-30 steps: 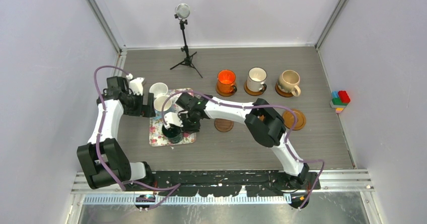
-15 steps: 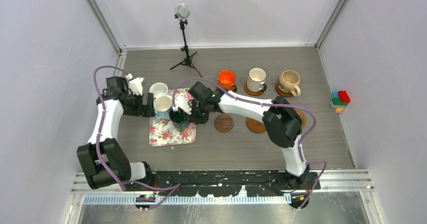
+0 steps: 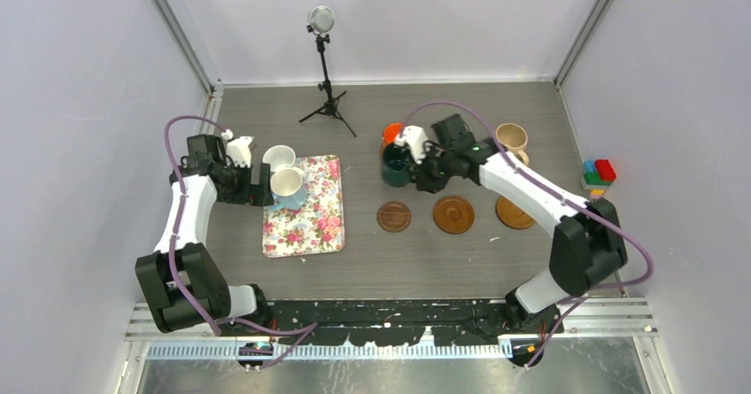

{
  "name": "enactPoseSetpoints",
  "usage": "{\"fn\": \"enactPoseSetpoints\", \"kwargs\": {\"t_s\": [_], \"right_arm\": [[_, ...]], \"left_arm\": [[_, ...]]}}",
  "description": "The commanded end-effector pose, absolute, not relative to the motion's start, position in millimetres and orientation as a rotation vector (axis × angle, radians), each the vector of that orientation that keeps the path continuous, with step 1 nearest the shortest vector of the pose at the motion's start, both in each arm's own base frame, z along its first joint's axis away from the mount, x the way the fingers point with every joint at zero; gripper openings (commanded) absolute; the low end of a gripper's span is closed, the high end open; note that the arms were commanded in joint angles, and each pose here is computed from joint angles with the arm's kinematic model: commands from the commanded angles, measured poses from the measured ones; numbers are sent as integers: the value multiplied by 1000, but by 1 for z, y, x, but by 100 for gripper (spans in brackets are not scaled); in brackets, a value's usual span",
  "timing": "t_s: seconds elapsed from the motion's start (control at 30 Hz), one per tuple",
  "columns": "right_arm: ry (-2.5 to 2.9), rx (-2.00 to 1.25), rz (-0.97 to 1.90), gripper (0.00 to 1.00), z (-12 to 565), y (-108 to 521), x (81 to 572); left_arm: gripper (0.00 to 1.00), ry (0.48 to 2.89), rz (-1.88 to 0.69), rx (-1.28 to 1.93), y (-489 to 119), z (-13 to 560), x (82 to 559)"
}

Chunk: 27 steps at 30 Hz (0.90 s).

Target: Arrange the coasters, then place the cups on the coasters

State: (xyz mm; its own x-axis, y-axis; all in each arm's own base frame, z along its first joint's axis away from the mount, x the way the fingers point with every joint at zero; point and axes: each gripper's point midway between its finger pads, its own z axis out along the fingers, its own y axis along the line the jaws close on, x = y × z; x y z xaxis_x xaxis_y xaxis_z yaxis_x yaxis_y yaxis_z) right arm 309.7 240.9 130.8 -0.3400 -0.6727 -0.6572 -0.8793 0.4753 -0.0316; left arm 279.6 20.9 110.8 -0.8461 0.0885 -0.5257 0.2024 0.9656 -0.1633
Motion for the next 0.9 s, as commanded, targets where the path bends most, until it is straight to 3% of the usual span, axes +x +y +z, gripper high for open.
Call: {"fn": "enactPoseSetpoints", "kwargs": {"t_s": [0.0, 0.5, 0.87], "right_arm": [[2157, -1131, 406, 1, 153, 188, 305], [2413, -650, 169, 1, 112, -9, 268], [2456, -441, 131, 1, 89, -64, 261]], "left_arm": [[98, 2526, -306, 207, 19, 126, 285], [100, 2525, -287, 228, 20, 124, 283], [100, 2526, -268, 235, 22, 118, 282]]}}
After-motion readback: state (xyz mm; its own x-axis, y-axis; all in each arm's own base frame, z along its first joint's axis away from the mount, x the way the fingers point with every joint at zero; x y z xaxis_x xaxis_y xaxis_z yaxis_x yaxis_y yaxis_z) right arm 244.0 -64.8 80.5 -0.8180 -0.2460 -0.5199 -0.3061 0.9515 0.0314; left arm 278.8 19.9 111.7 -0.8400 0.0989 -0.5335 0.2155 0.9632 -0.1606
